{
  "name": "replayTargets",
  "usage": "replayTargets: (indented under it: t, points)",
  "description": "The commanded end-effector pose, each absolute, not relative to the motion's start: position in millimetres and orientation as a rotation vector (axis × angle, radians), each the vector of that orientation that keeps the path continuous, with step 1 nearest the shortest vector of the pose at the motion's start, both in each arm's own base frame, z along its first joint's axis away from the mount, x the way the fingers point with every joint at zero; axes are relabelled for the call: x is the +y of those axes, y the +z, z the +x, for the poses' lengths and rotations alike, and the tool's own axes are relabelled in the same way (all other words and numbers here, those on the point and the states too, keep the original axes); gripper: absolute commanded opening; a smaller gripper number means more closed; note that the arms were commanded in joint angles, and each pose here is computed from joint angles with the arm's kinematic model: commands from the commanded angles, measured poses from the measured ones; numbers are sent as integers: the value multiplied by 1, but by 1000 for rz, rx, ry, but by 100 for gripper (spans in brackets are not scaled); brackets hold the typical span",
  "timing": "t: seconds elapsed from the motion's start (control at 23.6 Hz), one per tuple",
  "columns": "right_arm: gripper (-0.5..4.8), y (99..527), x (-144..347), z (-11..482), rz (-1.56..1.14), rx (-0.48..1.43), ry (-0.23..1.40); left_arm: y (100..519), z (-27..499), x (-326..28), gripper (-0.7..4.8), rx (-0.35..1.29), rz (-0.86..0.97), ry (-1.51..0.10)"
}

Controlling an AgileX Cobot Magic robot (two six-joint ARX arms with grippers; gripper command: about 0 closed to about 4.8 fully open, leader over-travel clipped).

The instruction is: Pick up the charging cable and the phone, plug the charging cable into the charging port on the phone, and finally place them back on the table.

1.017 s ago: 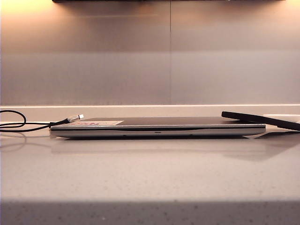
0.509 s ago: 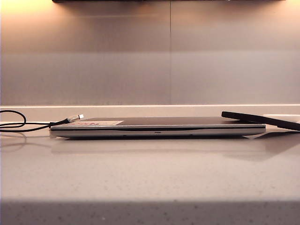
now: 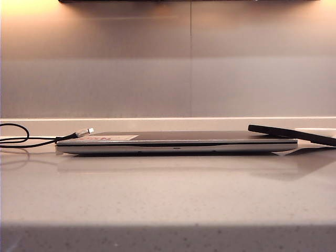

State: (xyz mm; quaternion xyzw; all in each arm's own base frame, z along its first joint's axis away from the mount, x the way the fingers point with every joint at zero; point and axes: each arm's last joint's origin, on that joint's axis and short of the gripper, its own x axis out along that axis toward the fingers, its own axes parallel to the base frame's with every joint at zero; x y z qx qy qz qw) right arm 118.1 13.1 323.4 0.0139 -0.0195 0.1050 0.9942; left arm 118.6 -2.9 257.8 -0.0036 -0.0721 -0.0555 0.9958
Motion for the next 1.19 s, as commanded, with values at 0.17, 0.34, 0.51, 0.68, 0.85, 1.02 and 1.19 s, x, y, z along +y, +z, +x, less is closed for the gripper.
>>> replayTargets:
  t: [0.17, 0.34, 0.51, 0.68, 0.85, 1.02, 1.19]
  points:
    - [-2, 322, 41, 121, 28, -12, 401, 258, 139, -16, -6, -122, -13, -211]
    - [-2, 318, 62, 118, 16, 26, 529, 245, 157, -37, -6, -41, -7, -329]
    - [-2, 310, 79, 110, -34, 98, 665, 222, 176, -51, -6, 84, 77, -381]
    - [-2, 306, 87, 104, -81, 130, 704, 205, 187, -57, -6, 155, 183, -407]
    - [-2, 306, 88, 103, -82, 131, 706, 193, 193, -61, -6, 205, 257, -431]
    - [-2, 306, 88, 103, -82, 132, 707, 183, 197, -62, 99, 262, 261, -437]
    - [-2, 306, 88, 103, -82, 132, 707, 176, 200, -63, 215, 291, 290, -444]
